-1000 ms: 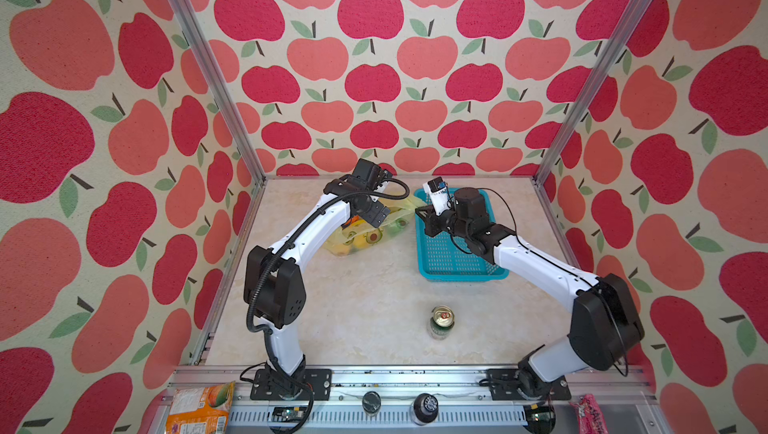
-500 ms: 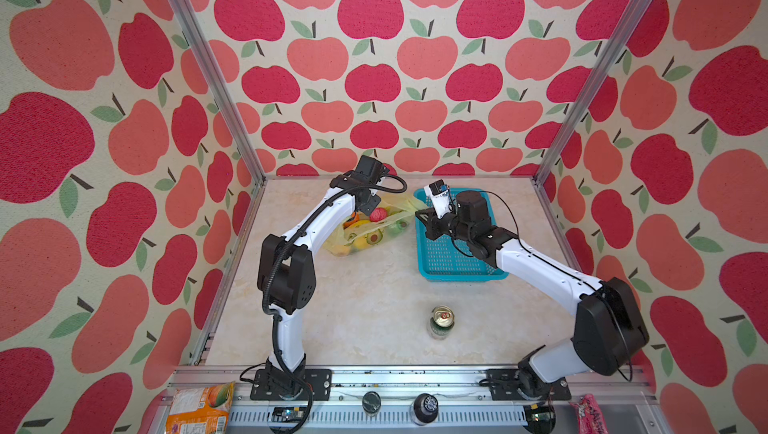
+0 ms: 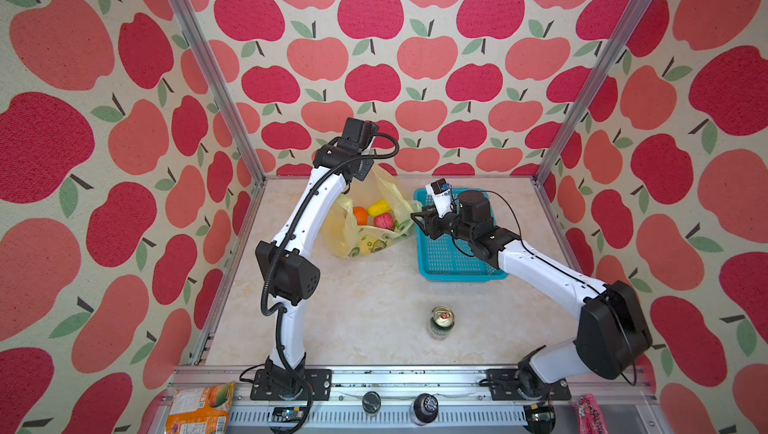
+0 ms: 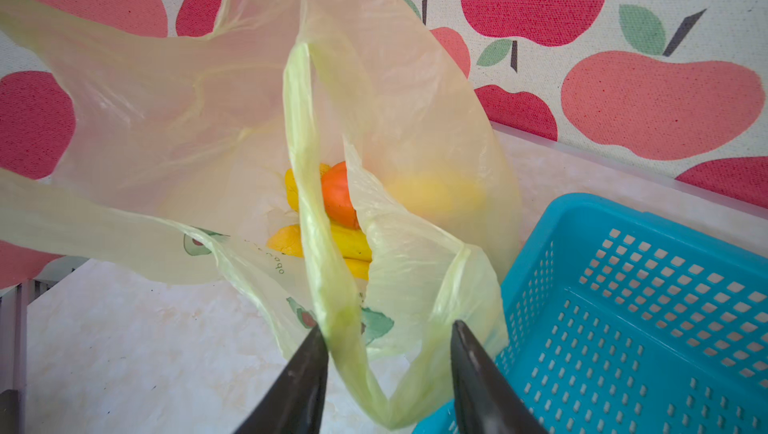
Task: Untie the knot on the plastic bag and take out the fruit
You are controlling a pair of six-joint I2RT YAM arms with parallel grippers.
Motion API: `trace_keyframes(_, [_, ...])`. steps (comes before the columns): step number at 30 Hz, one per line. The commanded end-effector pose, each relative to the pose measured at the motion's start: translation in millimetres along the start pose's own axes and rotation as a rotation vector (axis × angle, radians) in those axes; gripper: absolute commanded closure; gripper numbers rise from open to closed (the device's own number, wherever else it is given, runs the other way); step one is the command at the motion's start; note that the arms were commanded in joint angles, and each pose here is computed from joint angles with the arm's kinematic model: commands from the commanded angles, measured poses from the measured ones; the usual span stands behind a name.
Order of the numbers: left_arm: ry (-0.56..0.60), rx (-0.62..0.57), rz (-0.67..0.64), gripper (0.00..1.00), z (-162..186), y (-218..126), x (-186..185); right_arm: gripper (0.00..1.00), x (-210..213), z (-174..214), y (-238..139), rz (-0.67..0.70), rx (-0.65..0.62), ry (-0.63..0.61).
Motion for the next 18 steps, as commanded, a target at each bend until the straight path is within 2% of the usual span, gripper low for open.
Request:
trace_keyframes(1, [0.02, 0.038, -0.063, 1.0, -3, -18, 7, 0.42, 4, -4, -8, -0.02, -0.015, -0.008])
trace_keyframes(8, [0.036, -0.051, -0.154, 1.0, -19, -68, 17, 0.23, 7, -1, -11, -0.071, -0.013, -0.024])
trace_keyframes(13, [0.035, -0.053, -0.24, 1.0, -21, -89, 16, 0.17, 8, -1, -12, -0.079, -0.016, -0.026])
trace_keyframes(16, [0.058, -0.012, -0.269, 1.0, -15, -88, -4, 0.15, 7, 0, -12, -0.07, -0.015, -0.03])
trace_keyframes(18, [0.077, -0.036, -0.265, 1.0, -8, -85, -27, 0.14, 7, 0, -13, -0.06, -0.017, -0.036])
Point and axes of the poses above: each gripper's point midway between its finger pads, its own y axis out along the fingers, its own x axis along the line the jaws close on, z = x × y, the point moved 10 cm from there along -y, back along the fingers, and after that the axes turned 13 degrees about y, right-handed, at the moved point
